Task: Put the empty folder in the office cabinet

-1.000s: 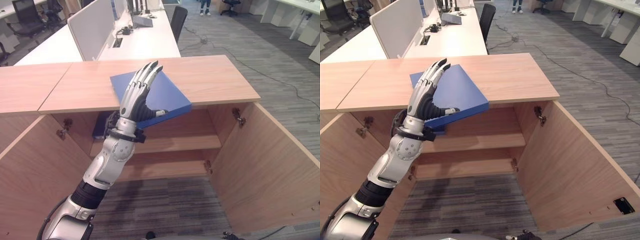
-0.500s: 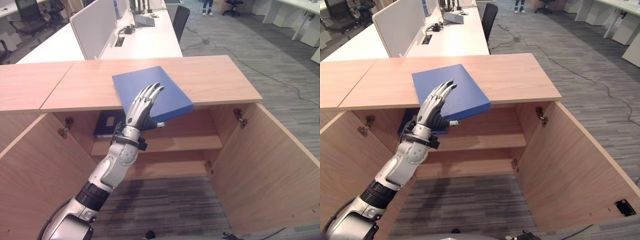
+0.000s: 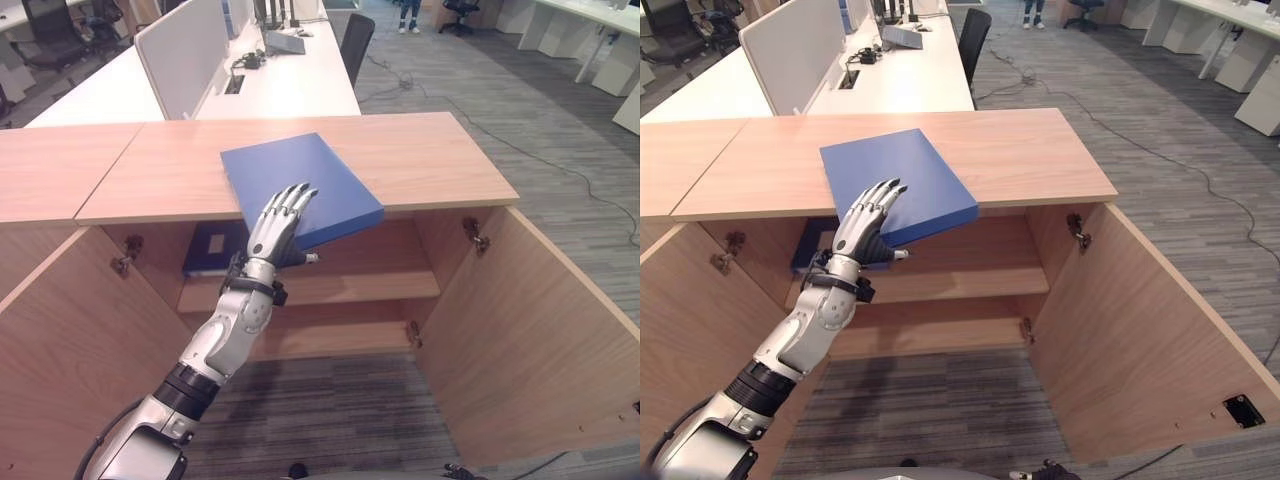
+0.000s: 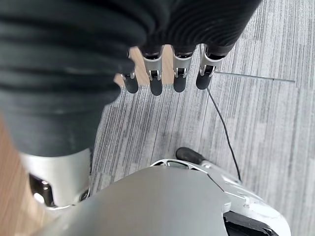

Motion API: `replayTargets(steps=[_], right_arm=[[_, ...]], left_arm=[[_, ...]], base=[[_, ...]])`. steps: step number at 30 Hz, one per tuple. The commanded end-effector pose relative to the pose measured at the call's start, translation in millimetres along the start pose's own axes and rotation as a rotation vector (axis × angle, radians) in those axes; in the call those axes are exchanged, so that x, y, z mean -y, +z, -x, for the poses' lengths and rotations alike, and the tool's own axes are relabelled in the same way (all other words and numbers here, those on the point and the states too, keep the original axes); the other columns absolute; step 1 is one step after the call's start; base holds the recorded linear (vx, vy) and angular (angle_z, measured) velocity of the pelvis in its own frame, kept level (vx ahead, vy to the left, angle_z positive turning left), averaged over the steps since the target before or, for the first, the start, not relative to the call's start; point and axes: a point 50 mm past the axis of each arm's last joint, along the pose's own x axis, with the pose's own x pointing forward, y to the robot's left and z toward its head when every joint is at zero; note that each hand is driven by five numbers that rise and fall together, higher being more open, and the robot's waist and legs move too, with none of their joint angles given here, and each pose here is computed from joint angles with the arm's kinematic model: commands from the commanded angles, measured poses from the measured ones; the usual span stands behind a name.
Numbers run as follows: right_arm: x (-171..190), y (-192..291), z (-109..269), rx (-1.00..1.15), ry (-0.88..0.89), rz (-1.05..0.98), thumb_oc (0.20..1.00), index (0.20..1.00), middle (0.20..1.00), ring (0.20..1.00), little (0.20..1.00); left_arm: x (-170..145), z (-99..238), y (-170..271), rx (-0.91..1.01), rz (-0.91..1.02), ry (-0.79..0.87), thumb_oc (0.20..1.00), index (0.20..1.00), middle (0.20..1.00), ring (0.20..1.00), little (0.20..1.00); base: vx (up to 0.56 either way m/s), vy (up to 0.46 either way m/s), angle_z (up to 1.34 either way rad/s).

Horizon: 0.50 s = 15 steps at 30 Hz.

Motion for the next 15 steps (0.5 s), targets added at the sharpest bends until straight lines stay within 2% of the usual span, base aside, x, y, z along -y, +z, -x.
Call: replayTargets(steps=[1,15], right_arm=[[3.1,4.2,-1.3,-0.015,-0.024,0.032,1.0,1.0,1.0,1.0,1.0],[4.2,5.4,-1.5,-0.014,-0.029,0.043,1.0,1.0,1.0,1.0,1.0]], left_arm=[[-19.0,-32.4,11.3,0.067,-0.088,0.106,1.0,1.0,1.0,1.0,1.0],[-12.1,-38.8,13.1,0.087,-0.19,0.079,1.0,1.0,1.0,1.0,1.0]], base=[[0.0,0.0,0.0],[0.0,0.0,0.0]])
